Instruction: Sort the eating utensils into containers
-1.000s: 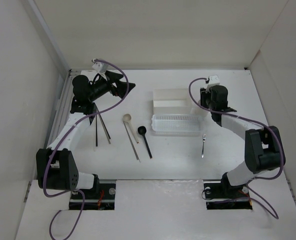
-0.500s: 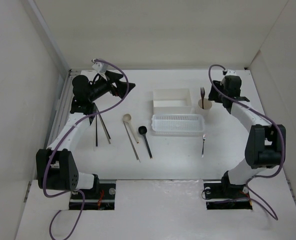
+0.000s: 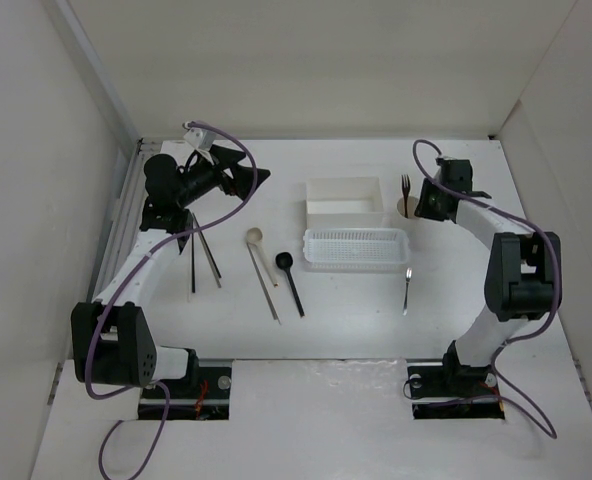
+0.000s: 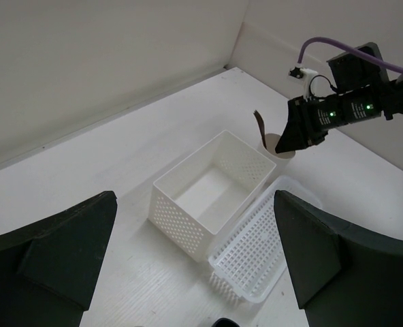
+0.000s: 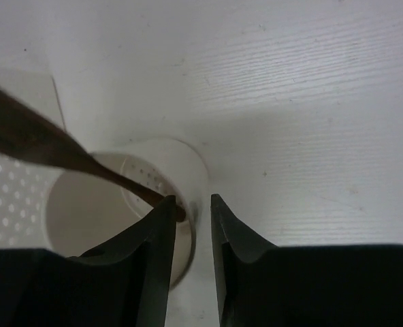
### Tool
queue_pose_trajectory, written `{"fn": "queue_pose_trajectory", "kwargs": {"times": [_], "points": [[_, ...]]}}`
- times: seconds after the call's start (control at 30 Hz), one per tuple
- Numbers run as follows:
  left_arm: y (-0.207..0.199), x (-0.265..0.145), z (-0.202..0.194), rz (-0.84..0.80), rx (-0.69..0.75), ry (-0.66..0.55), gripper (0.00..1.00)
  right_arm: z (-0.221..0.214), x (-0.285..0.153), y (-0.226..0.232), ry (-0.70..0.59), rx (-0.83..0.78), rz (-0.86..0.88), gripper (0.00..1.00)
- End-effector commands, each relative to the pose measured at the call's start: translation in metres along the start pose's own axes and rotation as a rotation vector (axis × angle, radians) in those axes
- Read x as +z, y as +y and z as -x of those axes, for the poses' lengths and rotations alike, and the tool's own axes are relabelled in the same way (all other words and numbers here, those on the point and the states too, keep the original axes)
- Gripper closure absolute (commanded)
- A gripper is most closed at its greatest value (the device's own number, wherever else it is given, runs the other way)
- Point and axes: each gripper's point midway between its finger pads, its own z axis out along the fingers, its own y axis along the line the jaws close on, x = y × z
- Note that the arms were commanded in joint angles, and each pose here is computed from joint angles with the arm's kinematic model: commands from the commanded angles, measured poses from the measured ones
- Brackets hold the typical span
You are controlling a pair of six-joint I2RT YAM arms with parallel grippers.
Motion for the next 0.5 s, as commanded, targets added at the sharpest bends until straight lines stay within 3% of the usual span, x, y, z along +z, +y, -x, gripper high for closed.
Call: {"fn": "queue_pose_trajectory", "kwargs": {"times": [0.0, 0.2, 0.47], "points": [[-0.010, -0.006, 0.024, -0.015, 0.077, -0.066, 0.00, 0.011, 0.005, 0.001, -0.004, 0.024, 0.005, 0.68], [-0.010, -0.006, 0.024, -0.015, 0.077, -0.066, 0.00, 0.009, 0.010, 0.002, 0.010, 0.025, 0.012, 0.82], [-0.010, -0.006, 0.024, -0.015, 0.077, -0.066, 0.00, 0.021, 0.009, 0.010, -0.008, 0.008, 0.006, 0.88]]}}
